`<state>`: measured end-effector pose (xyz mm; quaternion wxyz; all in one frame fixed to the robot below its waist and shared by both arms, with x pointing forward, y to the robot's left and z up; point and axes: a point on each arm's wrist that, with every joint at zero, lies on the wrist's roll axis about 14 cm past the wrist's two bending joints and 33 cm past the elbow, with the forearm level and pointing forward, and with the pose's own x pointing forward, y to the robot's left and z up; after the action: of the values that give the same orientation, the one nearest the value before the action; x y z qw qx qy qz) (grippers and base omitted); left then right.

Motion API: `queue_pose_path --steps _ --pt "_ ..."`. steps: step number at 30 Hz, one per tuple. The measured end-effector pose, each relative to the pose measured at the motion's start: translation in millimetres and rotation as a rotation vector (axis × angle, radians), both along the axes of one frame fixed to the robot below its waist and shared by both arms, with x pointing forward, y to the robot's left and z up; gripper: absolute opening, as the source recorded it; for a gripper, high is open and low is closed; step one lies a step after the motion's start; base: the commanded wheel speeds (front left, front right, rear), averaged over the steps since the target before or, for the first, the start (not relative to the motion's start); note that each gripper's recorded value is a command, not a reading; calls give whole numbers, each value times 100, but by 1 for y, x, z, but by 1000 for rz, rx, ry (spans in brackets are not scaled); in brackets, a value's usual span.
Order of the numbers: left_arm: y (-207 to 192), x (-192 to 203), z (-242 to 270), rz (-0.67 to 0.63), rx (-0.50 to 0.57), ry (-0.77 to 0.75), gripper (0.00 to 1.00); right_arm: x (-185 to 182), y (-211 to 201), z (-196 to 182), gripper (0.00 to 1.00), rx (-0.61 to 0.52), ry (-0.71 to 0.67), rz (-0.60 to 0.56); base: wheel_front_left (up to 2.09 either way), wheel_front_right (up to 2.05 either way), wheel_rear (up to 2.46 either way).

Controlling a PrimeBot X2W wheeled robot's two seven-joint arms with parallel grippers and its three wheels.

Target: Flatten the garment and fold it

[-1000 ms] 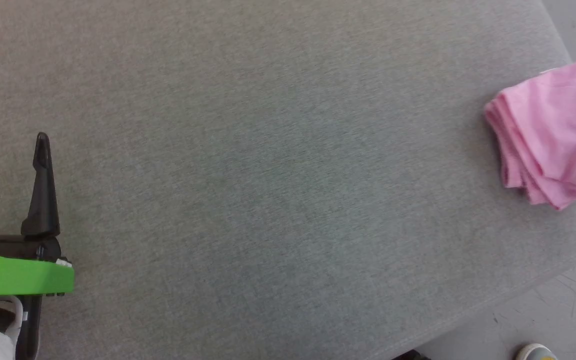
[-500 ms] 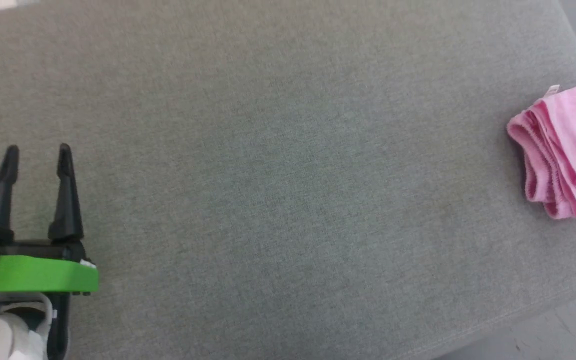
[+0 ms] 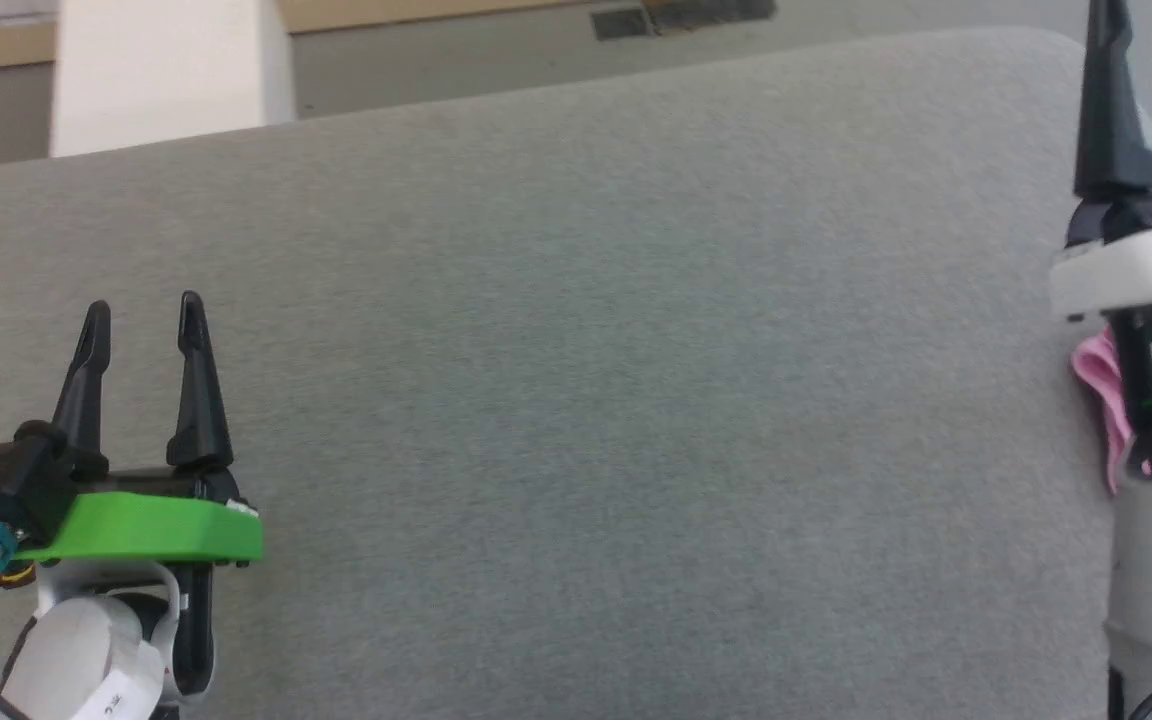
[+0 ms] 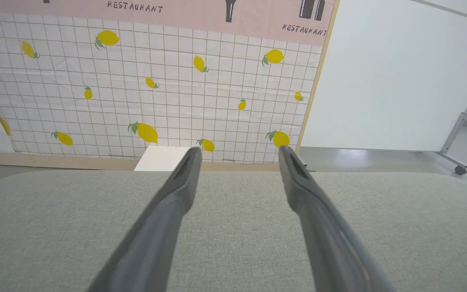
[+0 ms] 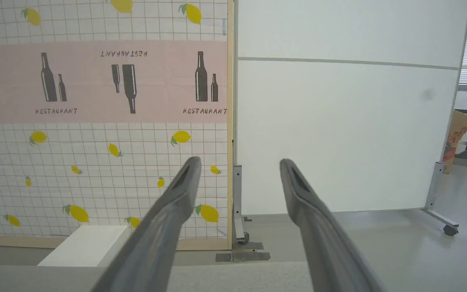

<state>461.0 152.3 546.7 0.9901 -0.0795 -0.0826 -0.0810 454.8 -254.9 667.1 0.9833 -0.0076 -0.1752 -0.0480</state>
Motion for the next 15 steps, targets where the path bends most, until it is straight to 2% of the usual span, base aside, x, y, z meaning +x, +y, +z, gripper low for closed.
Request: queue_pose_path --steps 5,9,15 --pt "25 -11 15 79 2 -35 100 -1 41 -4 100 58 -78 115 0 0 0" --pt "40 -22 18 132 -4 -38 100 -2 62 -33 100 165 -57 190 0 0 0" --pt "57 -37 17 193 -8 -23 100 -15 79 -84 100 236 42 223 0 0 0"
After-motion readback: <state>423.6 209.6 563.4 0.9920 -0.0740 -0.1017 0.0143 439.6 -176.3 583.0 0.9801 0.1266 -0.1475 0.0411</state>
